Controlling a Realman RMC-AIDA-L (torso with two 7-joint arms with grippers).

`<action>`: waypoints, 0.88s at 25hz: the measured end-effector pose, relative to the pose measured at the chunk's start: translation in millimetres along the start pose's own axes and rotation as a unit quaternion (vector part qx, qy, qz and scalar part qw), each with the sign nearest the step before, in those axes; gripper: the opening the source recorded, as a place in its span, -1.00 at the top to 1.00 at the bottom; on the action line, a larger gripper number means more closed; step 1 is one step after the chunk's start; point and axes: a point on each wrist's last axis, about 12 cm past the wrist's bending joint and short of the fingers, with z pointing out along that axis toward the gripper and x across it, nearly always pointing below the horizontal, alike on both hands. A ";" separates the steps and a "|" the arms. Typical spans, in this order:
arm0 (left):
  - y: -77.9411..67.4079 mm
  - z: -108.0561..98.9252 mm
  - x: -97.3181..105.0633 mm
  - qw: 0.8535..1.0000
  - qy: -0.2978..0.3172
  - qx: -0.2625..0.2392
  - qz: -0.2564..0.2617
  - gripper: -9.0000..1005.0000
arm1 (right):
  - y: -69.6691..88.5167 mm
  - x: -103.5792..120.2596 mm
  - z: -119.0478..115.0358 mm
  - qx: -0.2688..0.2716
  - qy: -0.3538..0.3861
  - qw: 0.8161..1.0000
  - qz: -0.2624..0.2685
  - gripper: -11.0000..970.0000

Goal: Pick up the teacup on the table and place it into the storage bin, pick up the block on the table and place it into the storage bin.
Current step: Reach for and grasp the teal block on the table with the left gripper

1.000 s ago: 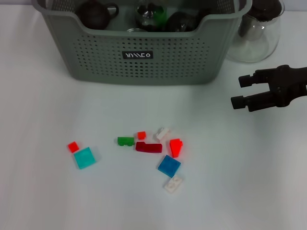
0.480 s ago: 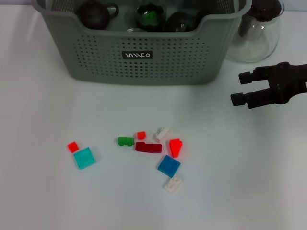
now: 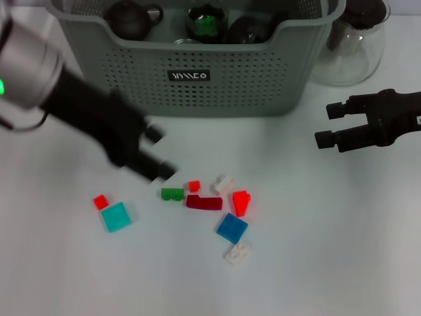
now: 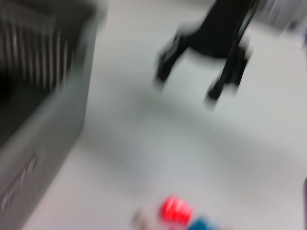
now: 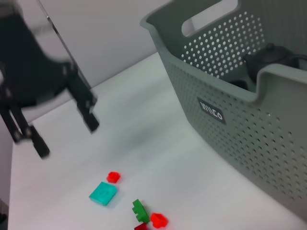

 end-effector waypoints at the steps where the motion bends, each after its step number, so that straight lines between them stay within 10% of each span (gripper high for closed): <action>1: 0.9 9.4 9.4 0.999 0.033 -0.013 -0.014 -0.40 | -0.4 0.9 0.1 0.001 0.000 1.000 0.002 -0.88; 11: -12.6 65.6 28.1 0.978 0.182 -0.100 -0.021 -0.40 | -2.7 4.1 3.3 0.006 0.000 1.000 0.011 -0.88; 22: -19.2 86.0 19.5 0.966 0.215 -0.144 -0.019 -0.39 | -4.4 5.3 2.2 0.014 -0.002 1.000 0.014 -0.88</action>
